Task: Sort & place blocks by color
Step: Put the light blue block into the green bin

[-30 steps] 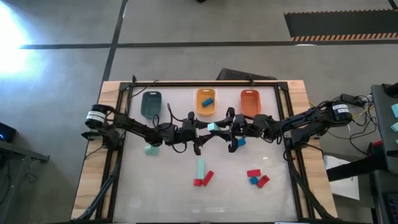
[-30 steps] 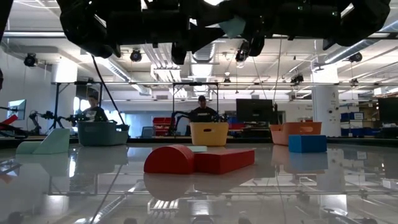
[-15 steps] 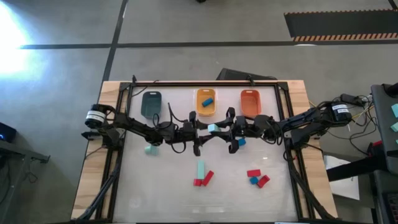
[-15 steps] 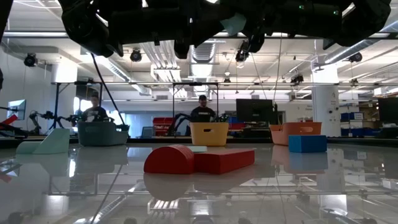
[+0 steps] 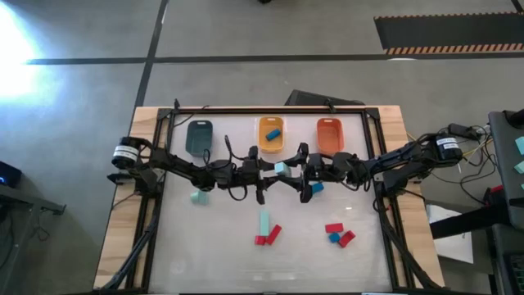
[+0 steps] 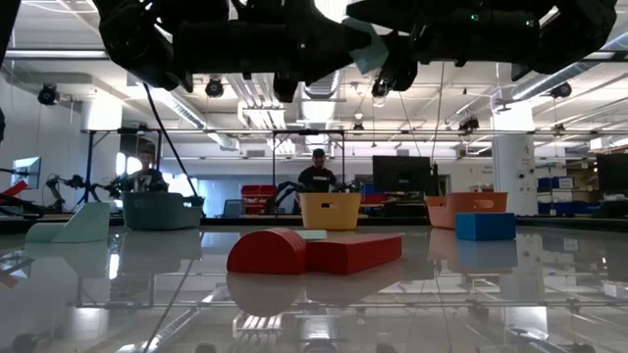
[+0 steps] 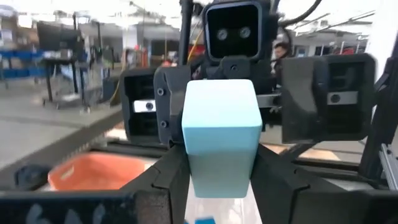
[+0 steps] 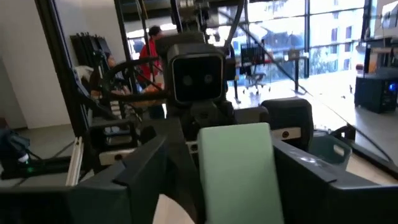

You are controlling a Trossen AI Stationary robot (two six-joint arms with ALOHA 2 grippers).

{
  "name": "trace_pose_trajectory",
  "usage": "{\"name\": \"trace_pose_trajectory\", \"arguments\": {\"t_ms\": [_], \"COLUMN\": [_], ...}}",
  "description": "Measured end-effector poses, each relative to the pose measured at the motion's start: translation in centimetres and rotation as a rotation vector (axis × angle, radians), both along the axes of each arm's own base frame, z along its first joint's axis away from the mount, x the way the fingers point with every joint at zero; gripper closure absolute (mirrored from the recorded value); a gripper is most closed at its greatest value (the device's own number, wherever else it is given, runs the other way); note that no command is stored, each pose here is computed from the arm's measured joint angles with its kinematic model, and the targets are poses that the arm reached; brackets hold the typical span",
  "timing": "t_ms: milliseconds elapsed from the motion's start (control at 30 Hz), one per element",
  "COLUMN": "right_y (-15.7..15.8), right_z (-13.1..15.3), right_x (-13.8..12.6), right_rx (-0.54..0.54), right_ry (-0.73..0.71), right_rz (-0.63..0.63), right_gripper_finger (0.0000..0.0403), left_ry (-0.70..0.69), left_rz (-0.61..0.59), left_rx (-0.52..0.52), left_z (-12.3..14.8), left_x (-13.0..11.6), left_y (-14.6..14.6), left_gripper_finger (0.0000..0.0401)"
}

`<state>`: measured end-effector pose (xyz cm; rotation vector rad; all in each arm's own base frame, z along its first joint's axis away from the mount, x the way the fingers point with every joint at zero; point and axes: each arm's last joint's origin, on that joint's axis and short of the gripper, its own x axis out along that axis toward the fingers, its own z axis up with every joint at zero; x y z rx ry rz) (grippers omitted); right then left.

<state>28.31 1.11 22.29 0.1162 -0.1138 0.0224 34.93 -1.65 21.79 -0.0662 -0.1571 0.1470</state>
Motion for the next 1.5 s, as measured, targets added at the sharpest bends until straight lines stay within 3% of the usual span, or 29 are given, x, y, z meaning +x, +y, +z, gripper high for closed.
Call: {"name": "trace_pose_trajectory", "arguments": {"t_ms": [267,567,867,1067,1200,1500], "right_y": [-1.0,-1.3,-1.3,-1.8,-2.1,-3.7], "right_z": [0.9,2.9,4.4,4.9,5.2,4.7], "right_x": [-0.8,-2.5,-4.3,-5.0,-5.2,-5.3], "right_rx": [0.027,0.053,0.066,0.069,0.052,0.007], "right_ry": [0.039,0.025,0.173,0.216,0.244,0.301], "right_rz": [-0.032,-0.039,-0.069,-0.162,-0.181,-0.250], "right_gripper_finger": [0.0146,0.0145,0.0145,0.0145,0.0145,0.0145], "left_ry": [0.149,0.285,0.528,0.832,1.002,1.236], "left_rz": [0.057,0.193,0.525,0.786,0.923,0.959], "left_rx": [-0.078,-0.153,-0.412,-0.574,-0.627,-0.703], "left_z": [-0.2,1.8,3.5,4.9,5.5,3.1], "left_x": [-0.6,-3.1,-8.4,-12.2,-13.9,-14.5], "left_y": [0.2,0.7,2.1,4.9,7.1,12.7], "left_gripper_finger": [0.0281,0.0281,0.0281,0.0281,0.0281,0.0281]}}
